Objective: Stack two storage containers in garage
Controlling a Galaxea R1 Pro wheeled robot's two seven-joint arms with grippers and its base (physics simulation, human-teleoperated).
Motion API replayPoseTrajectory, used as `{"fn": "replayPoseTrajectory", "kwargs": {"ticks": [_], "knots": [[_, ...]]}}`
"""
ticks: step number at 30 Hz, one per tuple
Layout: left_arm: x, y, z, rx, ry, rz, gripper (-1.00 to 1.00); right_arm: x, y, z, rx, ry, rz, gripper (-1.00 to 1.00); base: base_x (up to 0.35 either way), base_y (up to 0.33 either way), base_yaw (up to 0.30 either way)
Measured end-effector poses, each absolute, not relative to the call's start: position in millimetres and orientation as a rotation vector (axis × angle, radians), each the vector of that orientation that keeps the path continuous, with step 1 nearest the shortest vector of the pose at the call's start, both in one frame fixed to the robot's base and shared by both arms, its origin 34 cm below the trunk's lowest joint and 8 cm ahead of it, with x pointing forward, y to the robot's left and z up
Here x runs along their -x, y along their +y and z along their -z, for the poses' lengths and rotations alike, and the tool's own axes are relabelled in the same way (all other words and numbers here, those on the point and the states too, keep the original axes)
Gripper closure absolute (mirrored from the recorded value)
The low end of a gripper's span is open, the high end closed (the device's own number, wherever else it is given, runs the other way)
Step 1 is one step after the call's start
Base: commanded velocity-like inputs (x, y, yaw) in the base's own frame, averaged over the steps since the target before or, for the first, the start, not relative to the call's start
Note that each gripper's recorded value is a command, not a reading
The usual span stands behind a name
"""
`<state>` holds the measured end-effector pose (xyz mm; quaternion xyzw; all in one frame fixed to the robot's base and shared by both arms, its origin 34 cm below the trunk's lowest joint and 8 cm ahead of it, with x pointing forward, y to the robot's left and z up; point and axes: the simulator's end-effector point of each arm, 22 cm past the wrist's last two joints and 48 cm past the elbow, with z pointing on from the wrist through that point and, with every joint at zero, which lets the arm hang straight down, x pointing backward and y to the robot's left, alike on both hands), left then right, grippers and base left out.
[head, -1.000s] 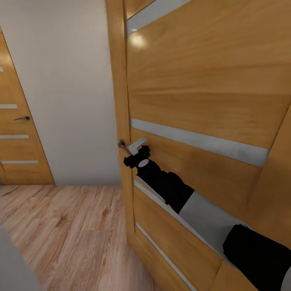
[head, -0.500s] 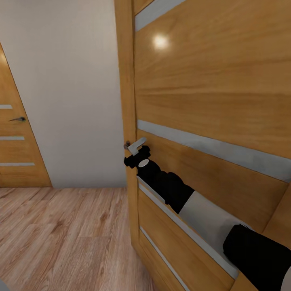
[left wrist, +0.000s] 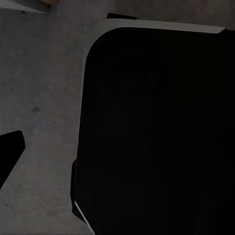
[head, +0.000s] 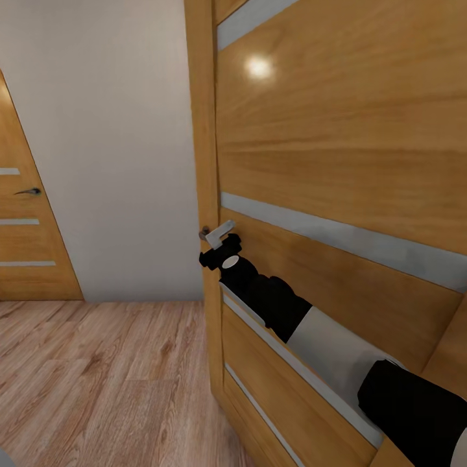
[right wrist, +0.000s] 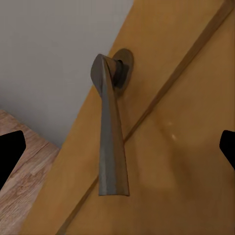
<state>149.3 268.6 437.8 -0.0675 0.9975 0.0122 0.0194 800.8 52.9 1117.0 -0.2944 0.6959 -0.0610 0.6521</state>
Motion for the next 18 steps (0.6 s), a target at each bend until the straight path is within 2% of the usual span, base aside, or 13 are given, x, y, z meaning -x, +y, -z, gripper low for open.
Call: {"fn": "replayPoseTrajectory", "kwargs": {"ticks": [18], "knots": [[-149.5,270.4,-437.9,0.298,3.086,-0.043,-1.00,-801.0,52.4,-1117.1,0.667,1.580,0.141,-1.00,0.044,0.023,0.000]]}}
